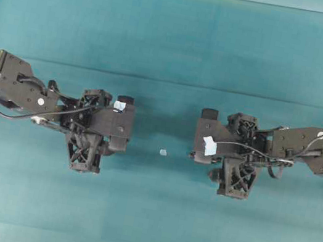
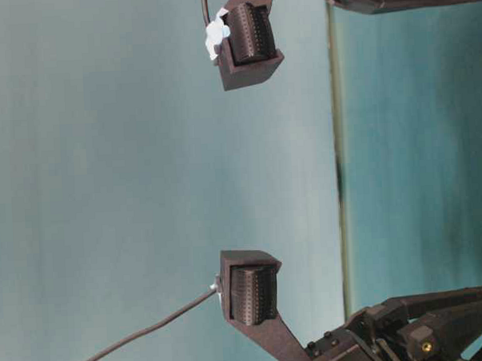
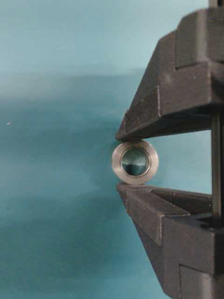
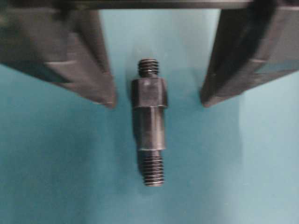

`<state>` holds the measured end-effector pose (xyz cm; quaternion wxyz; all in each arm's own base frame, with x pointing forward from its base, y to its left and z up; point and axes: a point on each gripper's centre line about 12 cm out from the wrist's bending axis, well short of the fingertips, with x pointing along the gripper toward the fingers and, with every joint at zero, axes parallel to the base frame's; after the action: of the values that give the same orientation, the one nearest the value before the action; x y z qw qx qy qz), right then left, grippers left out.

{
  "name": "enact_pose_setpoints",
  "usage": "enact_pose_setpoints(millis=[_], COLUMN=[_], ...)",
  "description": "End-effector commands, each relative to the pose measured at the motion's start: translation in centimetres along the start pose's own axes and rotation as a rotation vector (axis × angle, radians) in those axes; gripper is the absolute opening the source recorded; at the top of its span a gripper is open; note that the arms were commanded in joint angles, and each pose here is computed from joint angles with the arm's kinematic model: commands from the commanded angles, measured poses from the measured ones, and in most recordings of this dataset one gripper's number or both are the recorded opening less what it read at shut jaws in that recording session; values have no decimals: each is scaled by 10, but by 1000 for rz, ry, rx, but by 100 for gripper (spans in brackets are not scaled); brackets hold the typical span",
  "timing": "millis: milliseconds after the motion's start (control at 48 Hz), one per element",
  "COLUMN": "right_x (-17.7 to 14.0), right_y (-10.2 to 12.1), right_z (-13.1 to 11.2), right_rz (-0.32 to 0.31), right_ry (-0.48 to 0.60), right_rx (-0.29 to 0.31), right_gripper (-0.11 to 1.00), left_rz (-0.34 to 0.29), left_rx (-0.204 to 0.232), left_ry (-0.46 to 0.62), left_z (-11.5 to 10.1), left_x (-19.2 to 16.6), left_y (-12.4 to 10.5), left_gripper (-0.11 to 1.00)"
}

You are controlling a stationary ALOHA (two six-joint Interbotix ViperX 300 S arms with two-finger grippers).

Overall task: Insert the washer onto the shaft with both hands.
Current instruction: 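Lift the washer and shaft and bring both grippers toward the center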

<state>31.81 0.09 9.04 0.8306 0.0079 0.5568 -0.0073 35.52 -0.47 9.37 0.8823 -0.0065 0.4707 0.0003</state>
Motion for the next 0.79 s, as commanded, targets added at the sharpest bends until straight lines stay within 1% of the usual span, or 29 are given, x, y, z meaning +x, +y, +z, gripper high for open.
enact_pose_setpoints(millis=[0,83,229,770], right_x=[1,1,0,-4], right_y=[-4,-4,-5,-5], right_z=[-1,-1,-2,5], right_rz=[-6,-7,-7,-8], right_ry=[6,12,14,-14], right_rx=[8,7,10,3], right_gripper=[15,7,2,1], left_rz=[-1,-1,-2,-2], left_rx=[7,7,9,6], left_ry=[-11,-12,-12,-31], left_z=[3,4,4,9], left_x=[-1,-1,-1,-5], left_y=[-1,-1,-1,-1], left_gripper=[36,36,36,36])
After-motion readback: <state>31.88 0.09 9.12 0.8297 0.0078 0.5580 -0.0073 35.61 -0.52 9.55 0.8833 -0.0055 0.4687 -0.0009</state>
